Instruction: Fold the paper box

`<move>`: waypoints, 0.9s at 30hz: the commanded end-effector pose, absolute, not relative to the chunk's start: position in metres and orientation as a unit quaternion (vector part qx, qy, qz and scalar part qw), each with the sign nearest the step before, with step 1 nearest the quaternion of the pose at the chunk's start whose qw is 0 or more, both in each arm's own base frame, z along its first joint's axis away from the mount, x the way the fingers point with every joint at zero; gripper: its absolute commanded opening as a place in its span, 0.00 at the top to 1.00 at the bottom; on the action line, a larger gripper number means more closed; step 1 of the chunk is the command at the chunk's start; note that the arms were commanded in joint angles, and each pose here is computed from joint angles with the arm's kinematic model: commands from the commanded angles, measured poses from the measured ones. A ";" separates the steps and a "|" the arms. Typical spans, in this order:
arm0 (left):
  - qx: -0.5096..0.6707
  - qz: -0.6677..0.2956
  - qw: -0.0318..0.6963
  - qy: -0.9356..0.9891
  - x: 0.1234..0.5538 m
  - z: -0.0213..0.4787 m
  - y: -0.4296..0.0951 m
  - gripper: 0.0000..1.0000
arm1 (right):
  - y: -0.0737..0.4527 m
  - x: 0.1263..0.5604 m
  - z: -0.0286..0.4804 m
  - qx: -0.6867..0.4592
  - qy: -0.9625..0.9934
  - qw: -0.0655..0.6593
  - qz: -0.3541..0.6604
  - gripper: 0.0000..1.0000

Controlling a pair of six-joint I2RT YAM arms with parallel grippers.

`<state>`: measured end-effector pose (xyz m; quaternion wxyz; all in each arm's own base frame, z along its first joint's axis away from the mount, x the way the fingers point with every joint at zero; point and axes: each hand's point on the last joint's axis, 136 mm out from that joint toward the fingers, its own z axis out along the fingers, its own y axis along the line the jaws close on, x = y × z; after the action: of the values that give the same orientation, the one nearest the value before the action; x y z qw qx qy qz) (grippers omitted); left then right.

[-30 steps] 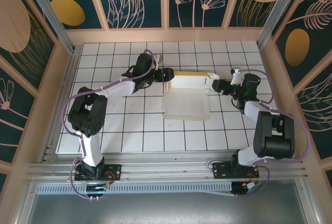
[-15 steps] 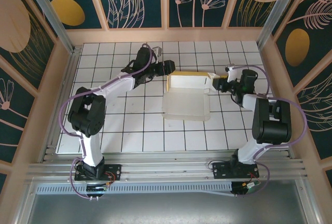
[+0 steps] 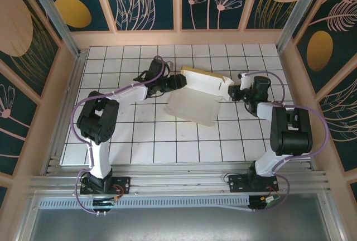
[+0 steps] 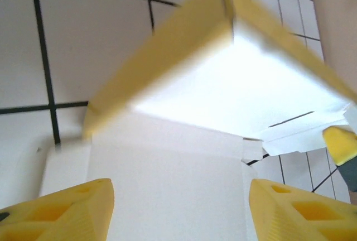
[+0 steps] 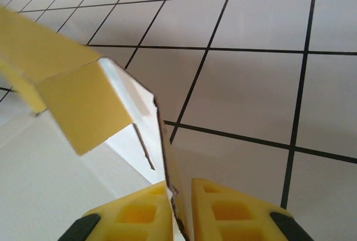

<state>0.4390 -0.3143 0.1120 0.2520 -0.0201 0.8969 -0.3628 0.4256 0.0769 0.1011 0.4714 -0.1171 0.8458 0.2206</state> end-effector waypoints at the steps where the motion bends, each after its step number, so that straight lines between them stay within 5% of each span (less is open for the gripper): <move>1: -0.033 -0.382 0.258 0.887 0.433 0.128 -0.313 0.36 | 0.080 0.426 0.111 -0.122 0.839 0.494 0.193 0.86; 6: -0.016 -0.382 0.296 0.875 0.439 0.147 -0.311 0.38 | 0.090 0.419 0.116 -0.155 0.828 0.507 0.182 0.86; 12: -0.001 -0.318 0.409 0.855 0.470 0.209 -0.288 0.28 | 0.090 0.415 0.132 -0.199 0.808 0.534 0.149 0.88; 27: 0.054 -0.356 0.266 0.894 0.543 0.165 -0.294 0.27 | 0.125 0.424 0.142 -0.345 0.760 0.532 0.144 0.95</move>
<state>0.5562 -0.2879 0.1821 0.3211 0.0340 0.8825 -0.3419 0.4192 0.1139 0.1384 0.5326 -0.3042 0.7767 0.1433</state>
